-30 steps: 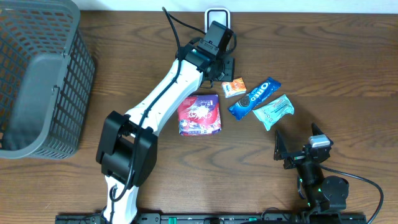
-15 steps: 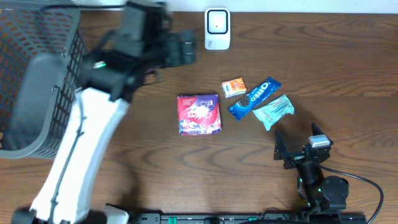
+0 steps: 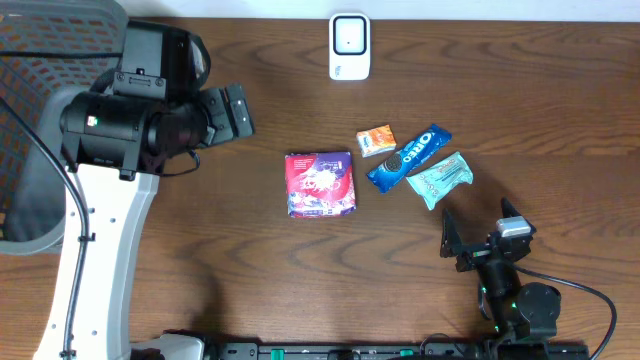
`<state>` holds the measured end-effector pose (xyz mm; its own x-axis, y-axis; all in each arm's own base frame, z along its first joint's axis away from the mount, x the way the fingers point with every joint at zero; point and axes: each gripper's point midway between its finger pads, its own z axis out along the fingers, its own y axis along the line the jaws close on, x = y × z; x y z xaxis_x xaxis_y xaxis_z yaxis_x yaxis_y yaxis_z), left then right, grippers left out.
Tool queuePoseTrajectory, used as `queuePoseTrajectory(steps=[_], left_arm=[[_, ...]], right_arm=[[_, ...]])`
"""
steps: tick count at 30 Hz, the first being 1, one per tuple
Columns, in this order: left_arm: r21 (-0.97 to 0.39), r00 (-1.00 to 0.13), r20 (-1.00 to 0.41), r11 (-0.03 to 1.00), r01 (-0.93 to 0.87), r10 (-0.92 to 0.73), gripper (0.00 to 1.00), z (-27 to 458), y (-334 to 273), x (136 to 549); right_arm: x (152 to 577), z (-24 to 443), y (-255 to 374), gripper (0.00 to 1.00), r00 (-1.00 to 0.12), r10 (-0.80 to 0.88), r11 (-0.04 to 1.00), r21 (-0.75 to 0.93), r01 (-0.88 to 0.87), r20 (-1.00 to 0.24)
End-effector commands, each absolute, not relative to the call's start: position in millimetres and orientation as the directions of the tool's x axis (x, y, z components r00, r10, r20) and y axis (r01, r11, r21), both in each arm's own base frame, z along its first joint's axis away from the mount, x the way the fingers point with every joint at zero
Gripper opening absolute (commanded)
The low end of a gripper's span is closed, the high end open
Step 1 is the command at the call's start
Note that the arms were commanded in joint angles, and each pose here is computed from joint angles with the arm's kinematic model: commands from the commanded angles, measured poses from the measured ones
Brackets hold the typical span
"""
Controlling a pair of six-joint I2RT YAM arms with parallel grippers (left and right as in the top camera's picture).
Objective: Scan the item barcode
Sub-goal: 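Carry the orange box out and drop it above the Oreo pack, then retract the left gripper to hover left of the purple pack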
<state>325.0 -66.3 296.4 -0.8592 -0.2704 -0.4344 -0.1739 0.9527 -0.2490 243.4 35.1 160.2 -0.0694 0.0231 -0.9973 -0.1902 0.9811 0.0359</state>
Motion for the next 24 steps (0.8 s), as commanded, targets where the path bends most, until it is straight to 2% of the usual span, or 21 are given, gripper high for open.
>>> queuePoseTrajectory(steps=[1, 14, 24], left_arm=[[-0.208, -0.889, -0.378, 0.959, -0.190, -0.258, 0.98, 285.9, -61.1, 312.0], [-0.145, -0.936, -0.249, 0.965, -0.219, -0.250, 0.98, 272.4, -53.8, 277.7], [-0.121, -0.944, -0.218, 0.967, -0.225, -0.247, 0.98, 269.7, -50.5, 268.5]], right_arm=[[243.4, 159.5, 33.4, 0.99, -0.068, 0.017, 0.982, 0.029, -0.187, -0.998], [243.4, 159.5, 33.4, 0.99, -0.068, 0.017, 0.982, 0.029, -0.187, -0.998], [243.4, 159.5, 33.4, 0.99, -0.068, 0.017, 0.982, 0.029, -0.187, -0.998]])
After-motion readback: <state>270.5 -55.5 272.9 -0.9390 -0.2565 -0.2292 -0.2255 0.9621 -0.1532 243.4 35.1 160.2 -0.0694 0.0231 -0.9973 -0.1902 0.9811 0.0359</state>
